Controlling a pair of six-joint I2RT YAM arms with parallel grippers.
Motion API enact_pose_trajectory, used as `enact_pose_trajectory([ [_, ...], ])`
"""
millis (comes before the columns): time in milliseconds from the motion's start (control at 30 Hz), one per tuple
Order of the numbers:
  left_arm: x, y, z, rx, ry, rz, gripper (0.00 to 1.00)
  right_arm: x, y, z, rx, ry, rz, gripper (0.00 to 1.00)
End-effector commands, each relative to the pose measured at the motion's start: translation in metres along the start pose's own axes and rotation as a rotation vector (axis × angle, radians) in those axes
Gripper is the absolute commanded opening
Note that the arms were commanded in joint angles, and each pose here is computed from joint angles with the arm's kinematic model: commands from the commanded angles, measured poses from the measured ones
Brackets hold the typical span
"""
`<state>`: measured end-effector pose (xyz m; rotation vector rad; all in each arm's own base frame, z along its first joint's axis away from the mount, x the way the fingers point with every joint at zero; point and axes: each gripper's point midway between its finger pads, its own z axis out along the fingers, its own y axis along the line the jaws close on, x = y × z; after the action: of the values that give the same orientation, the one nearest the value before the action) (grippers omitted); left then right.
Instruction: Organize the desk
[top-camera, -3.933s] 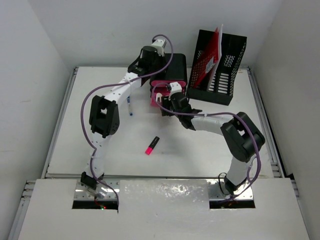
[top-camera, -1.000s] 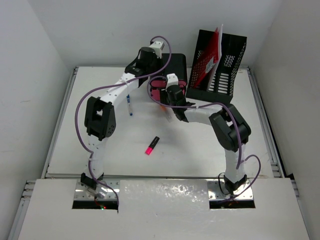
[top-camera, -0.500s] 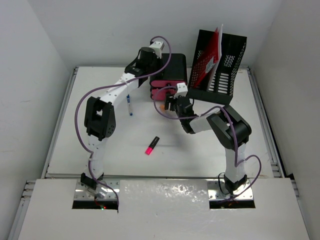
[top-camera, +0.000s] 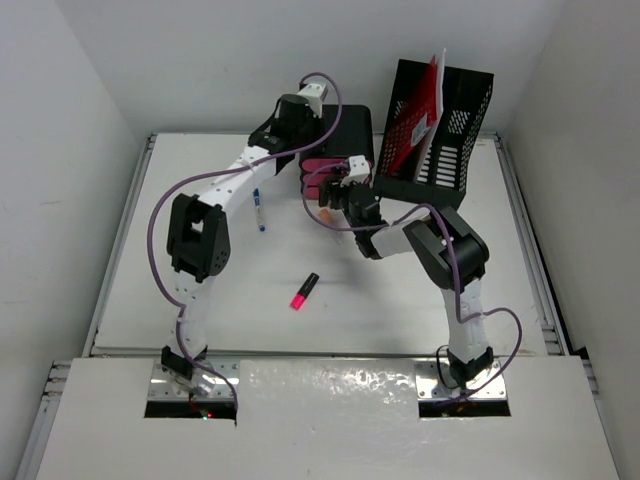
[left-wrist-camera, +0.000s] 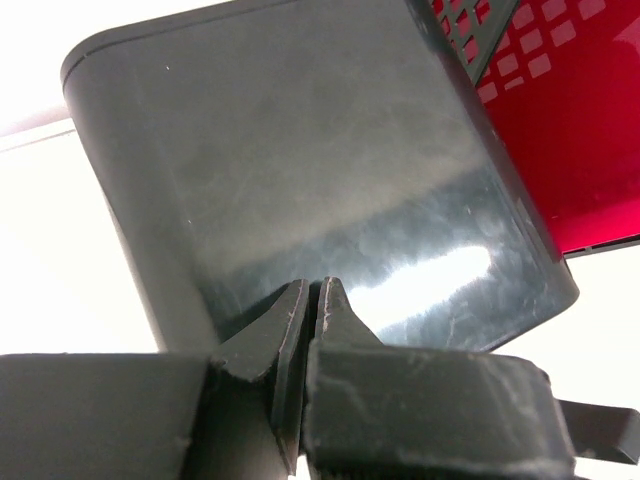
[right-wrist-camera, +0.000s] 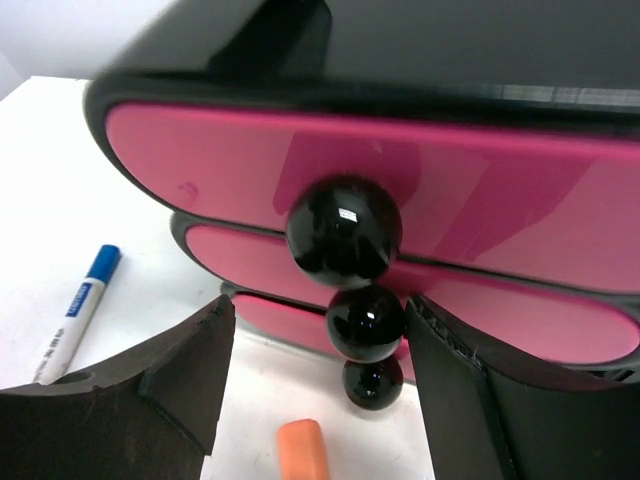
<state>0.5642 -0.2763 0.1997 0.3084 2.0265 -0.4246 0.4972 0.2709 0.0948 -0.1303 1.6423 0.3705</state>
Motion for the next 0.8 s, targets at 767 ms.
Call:
enact_pose_trajectory([
  [767, 0.031, 0.011, -0.017, -0.023, 0.111, -0.002, 0.0, 0.025, -0.003, -0.058, -0.071, 0.091, 0.828, 0.68],
])
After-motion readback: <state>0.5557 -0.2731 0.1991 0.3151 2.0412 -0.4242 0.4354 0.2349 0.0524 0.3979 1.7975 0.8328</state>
